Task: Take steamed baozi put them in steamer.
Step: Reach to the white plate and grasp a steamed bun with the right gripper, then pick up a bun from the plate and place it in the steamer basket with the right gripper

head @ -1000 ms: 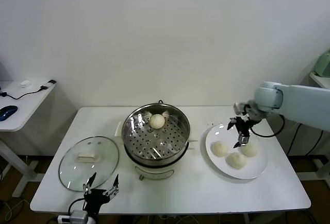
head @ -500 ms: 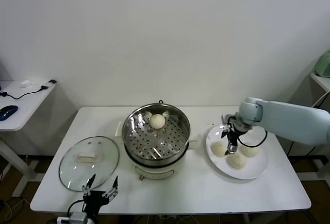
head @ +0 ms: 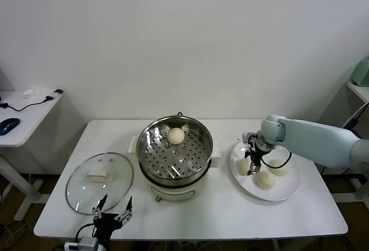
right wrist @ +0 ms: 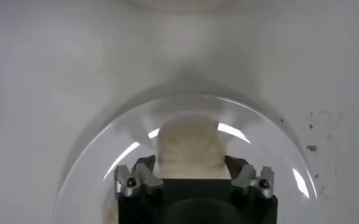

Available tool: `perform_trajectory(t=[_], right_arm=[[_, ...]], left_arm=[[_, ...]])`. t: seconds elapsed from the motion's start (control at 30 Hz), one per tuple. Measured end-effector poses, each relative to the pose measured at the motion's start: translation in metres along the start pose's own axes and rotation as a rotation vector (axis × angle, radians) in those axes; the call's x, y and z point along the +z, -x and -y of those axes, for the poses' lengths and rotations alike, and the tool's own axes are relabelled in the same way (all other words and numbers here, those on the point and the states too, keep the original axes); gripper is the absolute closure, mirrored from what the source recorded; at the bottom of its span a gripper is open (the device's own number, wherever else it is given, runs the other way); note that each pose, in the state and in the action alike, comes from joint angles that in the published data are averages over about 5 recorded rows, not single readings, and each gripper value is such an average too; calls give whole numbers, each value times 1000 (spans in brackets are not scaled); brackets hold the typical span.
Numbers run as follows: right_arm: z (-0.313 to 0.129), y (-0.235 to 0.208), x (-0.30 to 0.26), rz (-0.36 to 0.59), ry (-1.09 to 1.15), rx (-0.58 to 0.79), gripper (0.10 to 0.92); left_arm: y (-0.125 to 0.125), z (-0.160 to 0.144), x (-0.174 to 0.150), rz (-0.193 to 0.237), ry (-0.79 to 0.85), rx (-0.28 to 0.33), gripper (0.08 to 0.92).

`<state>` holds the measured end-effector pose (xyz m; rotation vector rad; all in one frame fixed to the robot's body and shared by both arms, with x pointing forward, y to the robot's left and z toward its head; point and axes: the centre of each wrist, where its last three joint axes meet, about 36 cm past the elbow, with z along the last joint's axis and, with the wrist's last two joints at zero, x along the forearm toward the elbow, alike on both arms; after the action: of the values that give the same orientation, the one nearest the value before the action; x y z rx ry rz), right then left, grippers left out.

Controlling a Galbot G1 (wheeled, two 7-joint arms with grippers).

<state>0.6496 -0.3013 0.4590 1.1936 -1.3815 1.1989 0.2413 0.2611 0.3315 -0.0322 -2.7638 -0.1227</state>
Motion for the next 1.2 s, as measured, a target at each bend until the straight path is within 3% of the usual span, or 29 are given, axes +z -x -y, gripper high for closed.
perform_trajectory(t=[0.2, 0.37, 0.67, 0.93, 1.2], right_arm=[[3, -8, 2, -1, -4, -2, 450], [9, -30, 2, 13, -11, 5, 462], [32, -131, -22, 52, -48, 63, 461], [30, -236, -100, 157, -94, 134, 462], [-4, -256, -211, 241, -153, 119, 462]], left_arm=[[-1, 1, -1, 2, 4, 0, 177], [-2, 2, -2, 2, 4, 2, 177], [-3, 3, -6, 14, 7, 10, 177], [-1, 9, -12, 27, 11, 29, 177], [-4, 15, -15, 30, 13, 42, 177]])
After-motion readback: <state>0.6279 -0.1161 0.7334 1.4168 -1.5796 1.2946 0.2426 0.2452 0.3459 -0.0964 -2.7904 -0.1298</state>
